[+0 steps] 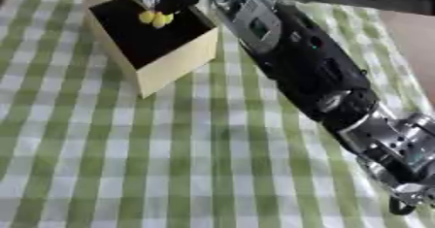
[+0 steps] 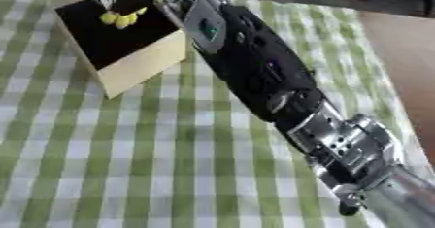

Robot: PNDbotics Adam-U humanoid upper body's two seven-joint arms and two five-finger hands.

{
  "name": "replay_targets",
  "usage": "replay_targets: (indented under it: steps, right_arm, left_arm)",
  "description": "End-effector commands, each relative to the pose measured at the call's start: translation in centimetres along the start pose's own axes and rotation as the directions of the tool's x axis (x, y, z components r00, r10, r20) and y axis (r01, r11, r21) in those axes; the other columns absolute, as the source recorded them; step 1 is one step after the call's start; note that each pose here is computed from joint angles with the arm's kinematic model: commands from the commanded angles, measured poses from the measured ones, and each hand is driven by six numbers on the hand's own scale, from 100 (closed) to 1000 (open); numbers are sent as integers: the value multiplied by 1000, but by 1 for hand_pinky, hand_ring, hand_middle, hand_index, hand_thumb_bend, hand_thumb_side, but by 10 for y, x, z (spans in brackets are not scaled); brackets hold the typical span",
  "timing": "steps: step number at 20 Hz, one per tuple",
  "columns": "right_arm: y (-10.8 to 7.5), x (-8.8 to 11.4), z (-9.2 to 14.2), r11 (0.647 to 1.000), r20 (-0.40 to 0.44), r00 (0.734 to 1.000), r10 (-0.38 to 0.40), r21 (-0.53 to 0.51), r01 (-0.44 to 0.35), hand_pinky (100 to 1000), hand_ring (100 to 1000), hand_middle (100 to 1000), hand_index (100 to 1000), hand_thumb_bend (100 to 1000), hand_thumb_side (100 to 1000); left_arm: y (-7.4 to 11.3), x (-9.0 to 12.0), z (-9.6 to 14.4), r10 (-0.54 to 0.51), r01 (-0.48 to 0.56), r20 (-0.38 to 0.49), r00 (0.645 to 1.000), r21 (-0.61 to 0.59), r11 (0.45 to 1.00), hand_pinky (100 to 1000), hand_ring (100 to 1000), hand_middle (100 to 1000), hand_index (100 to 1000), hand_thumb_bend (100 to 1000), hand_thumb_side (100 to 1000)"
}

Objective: Pick up objects on the table and place them in the box.

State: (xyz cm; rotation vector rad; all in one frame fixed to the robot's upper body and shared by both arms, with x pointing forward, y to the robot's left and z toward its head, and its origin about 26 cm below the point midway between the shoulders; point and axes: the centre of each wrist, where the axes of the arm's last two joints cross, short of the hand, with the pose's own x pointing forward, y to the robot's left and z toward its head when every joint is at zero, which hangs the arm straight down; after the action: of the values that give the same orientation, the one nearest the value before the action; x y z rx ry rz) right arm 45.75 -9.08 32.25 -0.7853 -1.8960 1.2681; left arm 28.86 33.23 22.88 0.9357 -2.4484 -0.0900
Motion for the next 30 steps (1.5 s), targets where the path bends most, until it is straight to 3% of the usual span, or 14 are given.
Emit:
replay_targets:
  steps: [1, 8, 9, 14, 19, 25, 30]
  right_arm:
    - [-3, -6, -3, 999, -12, 999, 31, -37, -32, 757, 721, 516, 674, 100, 245]
    - [3, -12, -5, 990, -45, 989, 142, -4, -142, 793, 791, 627, 764, 130, 266]
    - [5, -14, -5, 987, -51, 986, 160, 24, -159, 809, 813, 669, 796, 188, 293]
    - [3, -15, -5, 970, -46, 976, 212, 129, -205, 837, 851, 731, 841, 307, 382]
    - [-6, -10, -4, 956, -41, 967, 253, 161, -244, 859, 886, 760, 881, 492, 519]
    - [-21, -2, -2, 961, -29, 965, 261, 109, -256, 848, 868, 737, 861, 418, 491]
    - [-44, 11, 7, 972, -15, 973, 228, -46, -229, 836, 850, 706, 834, 365, 493]
  left_arm:
    - [3, 7, -8, 7, -7, 39, 999, -7, 1000, 789, 763, 746, 819, 586, 786]
    - [3, 7, -7, 8, -8, 33, 999, -5, 1000, 788, 761, 746, 819, 585, 786]
    - [3, 6, -6, 7, -7, 31, 999, -4, 1000, 788, 761, 746, 818, 585, 786]
    - [4, 5, -4, 0, 0, 22, 1000, 1, 1000, 787, 760, 745, 817, 582, 786]
    - [4, 5, -4, 0, 0, 20, 1000, 2, 1000, 787, 759, 745, 817, 579, 783]
    - [4, 4, -3, -1, 1, 14, 1000, 4, 1000, 787, 759, 746, 817, 579, 783]
    - [5, 4, -3, -4, 4, 13, 1000, 6, 1000, 787, 759, 746, 817, 579, 782]
